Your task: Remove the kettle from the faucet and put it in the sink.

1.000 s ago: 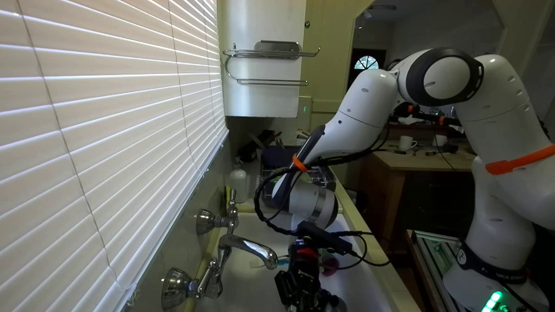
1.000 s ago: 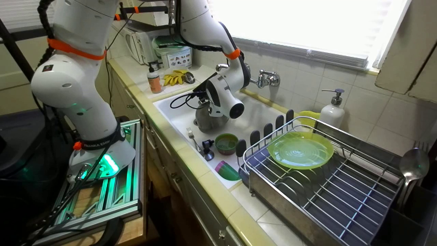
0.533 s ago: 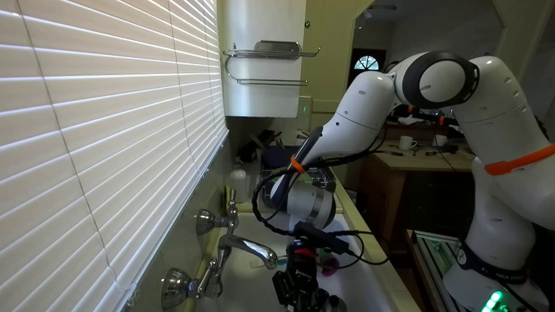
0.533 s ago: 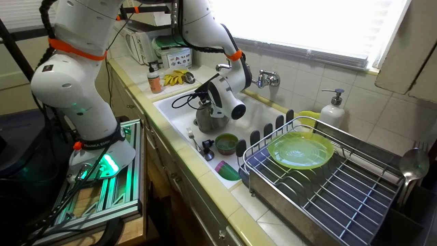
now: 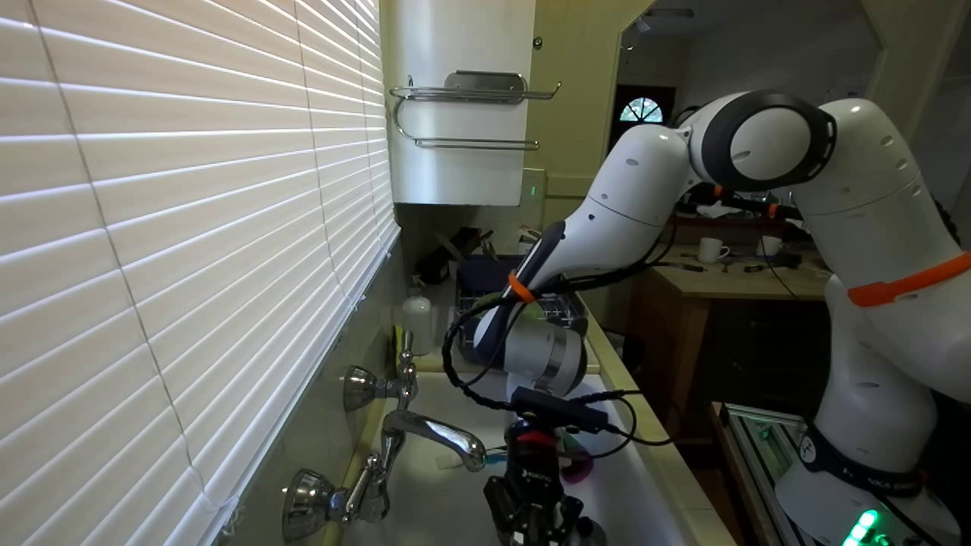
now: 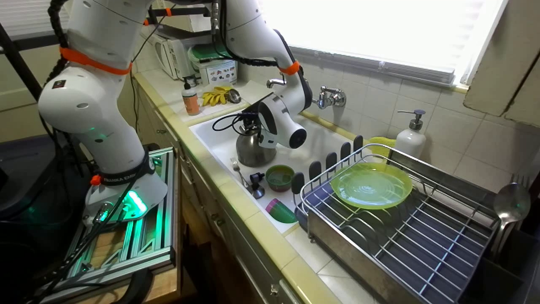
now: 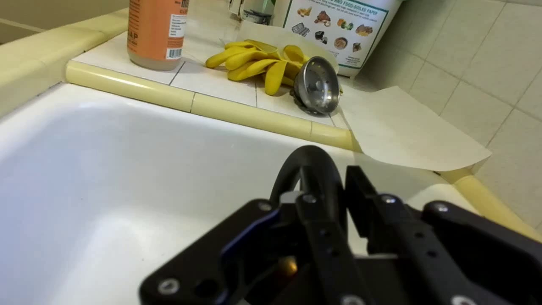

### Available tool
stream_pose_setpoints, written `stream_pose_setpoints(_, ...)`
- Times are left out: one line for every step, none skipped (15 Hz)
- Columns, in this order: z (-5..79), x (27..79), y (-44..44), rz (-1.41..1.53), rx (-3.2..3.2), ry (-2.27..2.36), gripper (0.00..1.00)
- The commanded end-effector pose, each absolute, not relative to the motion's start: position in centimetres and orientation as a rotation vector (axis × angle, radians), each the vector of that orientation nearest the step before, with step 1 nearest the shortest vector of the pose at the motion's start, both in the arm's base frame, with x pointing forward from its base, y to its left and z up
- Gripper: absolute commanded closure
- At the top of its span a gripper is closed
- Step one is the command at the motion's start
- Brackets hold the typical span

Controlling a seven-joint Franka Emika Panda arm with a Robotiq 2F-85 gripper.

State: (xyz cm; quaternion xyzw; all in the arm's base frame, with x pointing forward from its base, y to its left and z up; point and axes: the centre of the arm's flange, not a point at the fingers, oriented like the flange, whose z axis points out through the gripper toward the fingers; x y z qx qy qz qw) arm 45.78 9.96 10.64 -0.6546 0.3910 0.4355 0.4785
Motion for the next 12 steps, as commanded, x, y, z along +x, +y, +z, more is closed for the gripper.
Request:
stream_pose_setpoints(10.5,45.2,9.2,1.13,-1.63,0.999,0.95)
stream_pose_setpoints(10.5,45.2,9.0,1.138,-1.636,1.005,0.95)
stream_pose_setpoints(10.5,45.1,8.9,1.143,-1.639,1.011,0.95)
stream_pose_setpoints(10.5,45.1,8.8,1.145,-1.64,1.014,0.95)
stream_pose_setpoints(10.6,45.2,8.8,1.149,-1.64,1.018,0.95)
stream_pose_setpoints(10.6,45.2,8.7,1.148,-1.641,1.023,0.95)
stream_pose_setpoints(10.8,45.2,8.7,1.152,-1.649,1.026,0.53)
stream_pose_setpoints(10.9,45.2,8.7,1.16,-1.646,1.033,0.51)
stream_pose_setpoints(11.2,45.1,8.6,1.169,-1.651,1.043,0.45)
stream_pose_setpoints(11.5,45.0,8.5,1.173,-1.655,1.052,0.39)
stream_pose_setpoints(11.9,44.9,8.3,1.179,-1.667,1.066,0.3)
stream_pose_setpoints(12.3,44.7,8.0,1.191,-1.681,1.086,0.23)
